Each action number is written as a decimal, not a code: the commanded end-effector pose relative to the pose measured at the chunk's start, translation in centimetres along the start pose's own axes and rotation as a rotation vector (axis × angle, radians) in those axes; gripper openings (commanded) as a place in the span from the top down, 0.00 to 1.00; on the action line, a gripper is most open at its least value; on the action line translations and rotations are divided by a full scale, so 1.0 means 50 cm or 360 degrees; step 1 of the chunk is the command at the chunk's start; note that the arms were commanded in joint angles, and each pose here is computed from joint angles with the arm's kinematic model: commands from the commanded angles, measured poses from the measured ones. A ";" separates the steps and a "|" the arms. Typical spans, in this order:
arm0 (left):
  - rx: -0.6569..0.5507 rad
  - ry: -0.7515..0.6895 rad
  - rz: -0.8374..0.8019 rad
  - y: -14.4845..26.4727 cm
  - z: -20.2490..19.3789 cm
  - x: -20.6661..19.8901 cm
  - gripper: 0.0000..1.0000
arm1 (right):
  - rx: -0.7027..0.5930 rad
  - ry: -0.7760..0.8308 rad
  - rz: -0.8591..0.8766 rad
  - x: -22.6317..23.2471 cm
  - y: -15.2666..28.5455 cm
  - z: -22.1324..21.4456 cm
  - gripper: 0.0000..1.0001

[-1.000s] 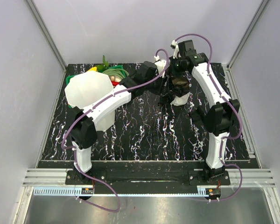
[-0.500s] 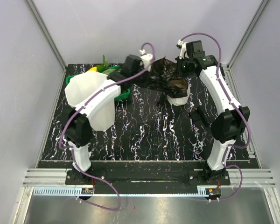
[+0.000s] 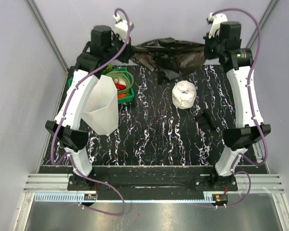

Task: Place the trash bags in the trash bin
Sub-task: Unfold the trash bag at the center of the board.

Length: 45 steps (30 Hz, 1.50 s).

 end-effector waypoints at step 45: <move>0.0412 -0.1008 -0.0333 0.067 -0.271 -0.308 1.00 | 0.0281 0.0773 0.0672 0.129 0.107 -0.345 1.00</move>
Point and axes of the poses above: each gripper's point midway between its finger pads, its own y axis back along the fingers, its own x axis along the line the jaws close on, z = x × y, the point moved 7 cm from there along y, back along the fingers, and after that the axes turned 9 degrees about -y, right-handed, at the moved point
